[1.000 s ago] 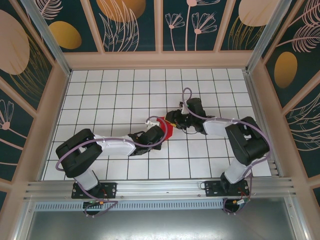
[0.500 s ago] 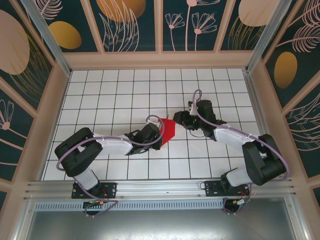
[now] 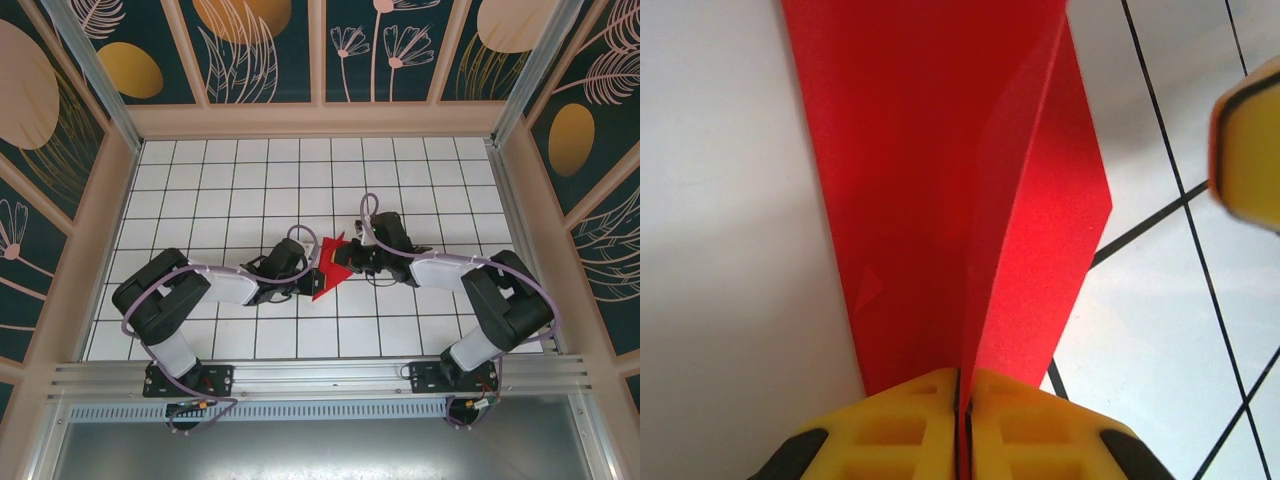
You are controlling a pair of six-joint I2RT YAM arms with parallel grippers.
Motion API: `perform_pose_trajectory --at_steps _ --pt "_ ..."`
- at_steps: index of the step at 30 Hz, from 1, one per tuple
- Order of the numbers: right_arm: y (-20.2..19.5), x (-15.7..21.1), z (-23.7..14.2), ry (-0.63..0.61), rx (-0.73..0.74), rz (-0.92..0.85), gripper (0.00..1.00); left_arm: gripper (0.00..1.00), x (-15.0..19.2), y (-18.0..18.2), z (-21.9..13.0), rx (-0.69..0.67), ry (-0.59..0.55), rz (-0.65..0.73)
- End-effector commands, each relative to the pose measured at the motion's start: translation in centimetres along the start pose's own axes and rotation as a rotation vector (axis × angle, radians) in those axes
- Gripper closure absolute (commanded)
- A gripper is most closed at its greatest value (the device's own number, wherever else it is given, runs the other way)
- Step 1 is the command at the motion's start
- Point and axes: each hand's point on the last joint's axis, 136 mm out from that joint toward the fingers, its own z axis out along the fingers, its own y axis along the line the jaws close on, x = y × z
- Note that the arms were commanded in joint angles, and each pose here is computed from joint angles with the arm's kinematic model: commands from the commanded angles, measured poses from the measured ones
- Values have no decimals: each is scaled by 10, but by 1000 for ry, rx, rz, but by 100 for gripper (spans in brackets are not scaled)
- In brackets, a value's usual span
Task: Fold a paper plane with a square sheet of paper (pick it up from the middle)
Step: Fourth fold the wing at the center of the table.
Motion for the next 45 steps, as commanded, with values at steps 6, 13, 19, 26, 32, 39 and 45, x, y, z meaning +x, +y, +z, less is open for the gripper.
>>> perform_pose_trajectory --at_steps 6,13,19,26,32,39,45 --pt "2 -9 13 -18 -20 15 93 87 4 -3 9 78 61 -36" --pt "-12 -15 18 -52 34 60 93 85 0 -15 11 124 107 -32" --pt "-28 -23 3 -112 90 86 94 88 -5 -8 14 53 123 -79" --pt "-38 -10 -17 -135 145 75 93 90 -15 -16 16 74 115 -118" --pt "-60 2 -5 -64 207 95 98 90 -16 -19 18 73 135 -100" --pt "-85 5 1 -37 311 72 99 90 -14 -20 19 74 155 -94" --pt "-95 -1 -3 -46 335 79 99 91 -11 -15 23 76 168 -107"
